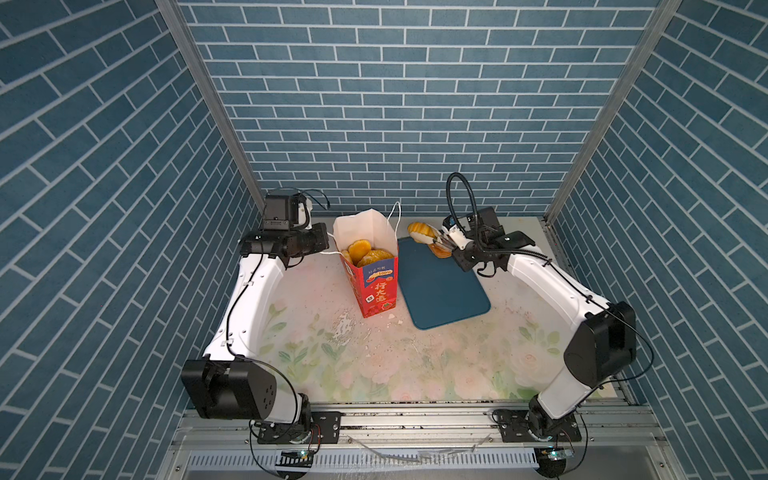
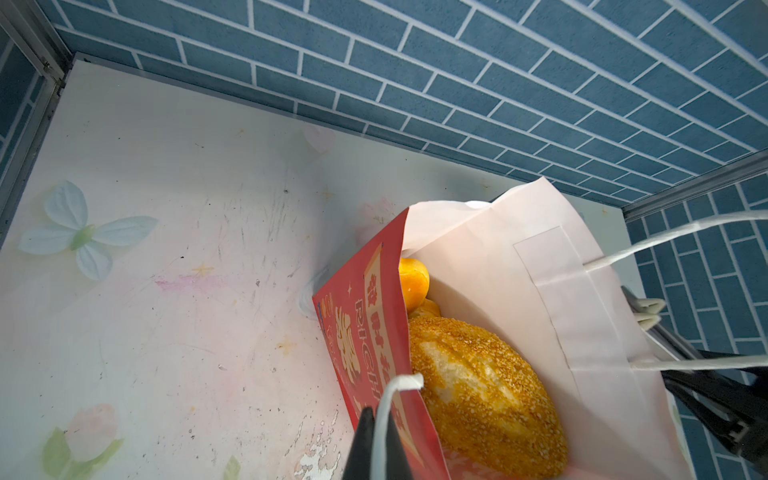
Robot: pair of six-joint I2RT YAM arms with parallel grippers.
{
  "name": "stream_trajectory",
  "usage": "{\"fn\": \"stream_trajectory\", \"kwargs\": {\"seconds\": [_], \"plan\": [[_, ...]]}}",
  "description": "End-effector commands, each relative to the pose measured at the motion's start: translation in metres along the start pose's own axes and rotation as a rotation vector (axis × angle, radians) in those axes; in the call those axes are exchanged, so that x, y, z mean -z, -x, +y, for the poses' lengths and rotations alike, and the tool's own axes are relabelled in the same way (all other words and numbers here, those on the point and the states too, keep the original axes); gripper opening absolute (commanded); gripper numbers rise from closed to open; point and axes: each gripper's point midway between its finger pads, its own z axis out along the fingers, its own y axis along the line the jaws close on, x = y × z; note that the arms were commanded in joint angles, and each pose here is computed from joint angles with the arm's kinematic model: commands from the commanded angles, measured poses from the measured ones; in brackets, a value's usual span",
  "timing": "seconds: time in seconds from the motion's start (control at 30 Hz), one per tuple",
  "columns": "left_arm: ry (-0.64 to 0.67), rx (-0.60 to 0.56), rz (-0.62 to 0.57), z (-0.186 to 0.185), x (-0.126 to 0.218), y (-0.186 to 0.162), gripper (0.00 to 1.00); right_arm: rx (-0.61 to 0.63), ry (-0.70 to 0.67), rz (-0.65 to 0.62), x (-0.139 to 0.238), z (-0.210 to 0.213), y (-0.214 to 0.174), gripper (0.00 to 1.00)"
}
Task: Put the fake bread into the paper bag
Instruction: 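Lift the yellow striped bun with the tongs toward the bag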
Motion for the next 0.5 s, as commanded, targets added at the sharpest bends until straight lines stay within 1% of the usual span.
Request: {"fn": "stream_trajectory", "kwargs": {"seconds": [0.0,0.1,0.23,0.33,0.47], "plan": [[-0.007,0.003,-0.02,-0.001,0.006,0.0,0.0,-0.074,-0.11,-0.068,0.05,-0.023,0.013,0.19],[-0.002,0.002,-0.024,0.0,0.009,-0.002,0.0,-0.087,-0.137,-0.168,0.092,-0.03,0.034,0.19],[-0.006,0.009,-0.038,0.0,0.011,-0.002,0.0,-0.073,-0.1,-0.332,0.144,-0.026,0.071,0.2],[-0.007,0.015,-0.041,0.0,0.011,-0.004,0.0,0.001,-0.066,-0.415,0.172,-0.011,0.097,0.2],[-0.012,0.021,-0.05,0.0,0.011,-0.005,0.0,0.143,-0.011,-0.456,0.185,0.026,0.125,0.2]]}}
